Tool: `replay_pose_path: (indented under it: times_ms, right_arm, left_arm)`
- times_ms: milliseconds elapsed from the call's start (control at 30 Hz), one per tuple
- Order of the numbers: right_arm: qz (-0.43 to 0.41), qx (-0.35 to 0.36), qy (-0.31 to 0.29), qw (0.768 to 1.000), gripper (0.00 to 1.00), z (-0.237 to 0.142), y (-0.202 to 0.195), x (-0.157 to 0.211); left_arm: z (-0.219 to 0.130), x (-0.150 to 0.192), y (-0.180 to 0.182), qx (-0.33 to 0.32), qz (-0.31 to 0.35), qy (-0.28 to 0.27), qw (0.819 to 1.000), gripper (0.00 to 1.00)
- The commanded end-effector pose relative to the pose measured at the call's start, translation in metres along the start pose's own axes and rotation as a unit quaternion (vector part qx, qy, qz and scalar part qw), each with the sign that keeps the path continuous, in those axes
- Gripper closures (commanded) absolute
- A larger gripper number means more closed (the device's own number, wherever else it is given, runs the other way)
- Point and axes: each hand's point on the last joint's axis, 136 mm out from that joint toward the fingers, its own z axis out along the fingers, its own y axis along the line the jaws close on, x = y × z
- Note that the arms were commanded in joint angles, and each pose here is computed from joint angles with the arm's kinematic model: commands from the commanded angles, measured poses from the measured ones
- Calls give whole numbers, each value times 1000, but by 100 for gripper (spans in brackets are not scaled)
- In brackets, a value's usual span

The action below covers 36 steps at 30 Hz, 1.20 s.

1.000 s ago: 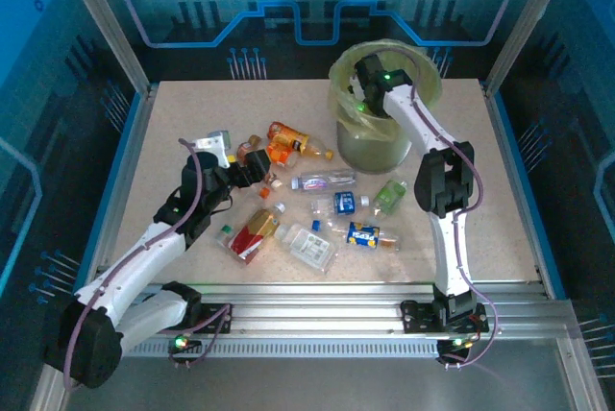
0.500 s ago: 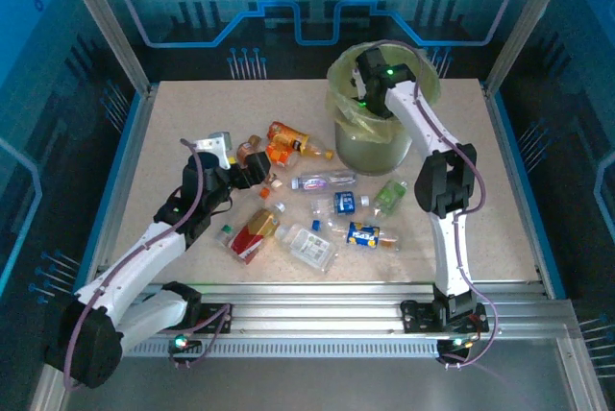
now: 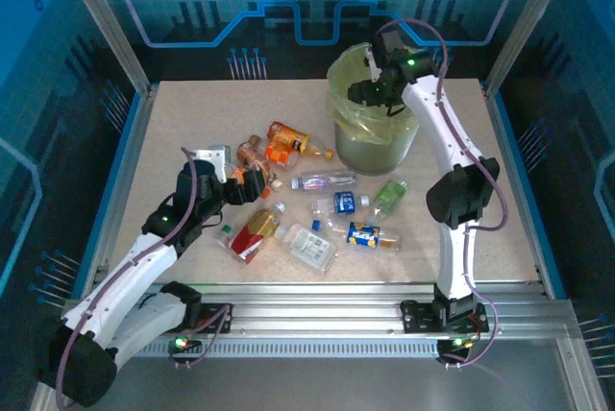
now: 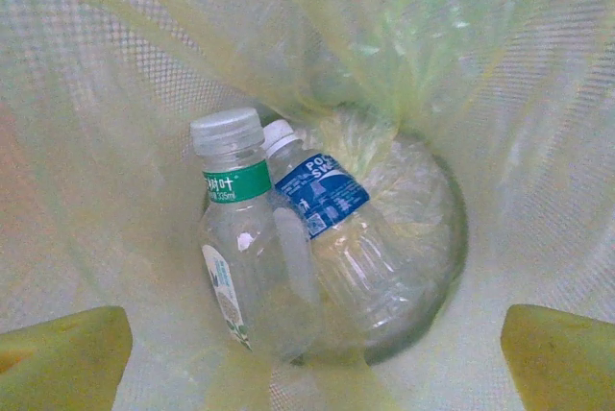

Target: Put the plastic bottles in the bin

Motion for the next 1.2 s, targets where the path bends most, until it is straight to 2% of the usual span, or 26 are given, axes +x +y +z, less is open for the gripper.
replay_pose_path:
  times_ms: [0, 133, 333, 633, 833, 1000, 1167]
  right_arm:
    - [0, 18, -30, 999, 0, -40, -9, -6]
    - [12, 33, -55, 998, 0, -61, -17, -9]
    - [28, 40, -98, 994, 0, -97, -24, -11]
    - [36, 49, -145, 988, 0, -142, -25, 12]
    - [57, 51, -169, 983, 0, -157, -20, 42]
    - [43, 41, -175, 983, 1, -162, -1, 80]
    - [0, 22, -172, 985, 0, -172, 27, 128]
  left_arm:
    - [-12, 14, 1, -2, 17, 56, 998, 1]
    - [-14, 31, -2, 6, 15, 102, 995, 1]
    - [-13, 41, -8, 20, 21, 128, 991, 1]
    - [-14, 73, -16, 12, 66, 219, 973, 2]
    - [-10, 92, -15, -19, 104, 276, 955, 4]
    - [-6, 96, -13, -39, 118, 282, 951, 4]
    - [-7, 93, -6, -59, 114, 269, 955, 4]
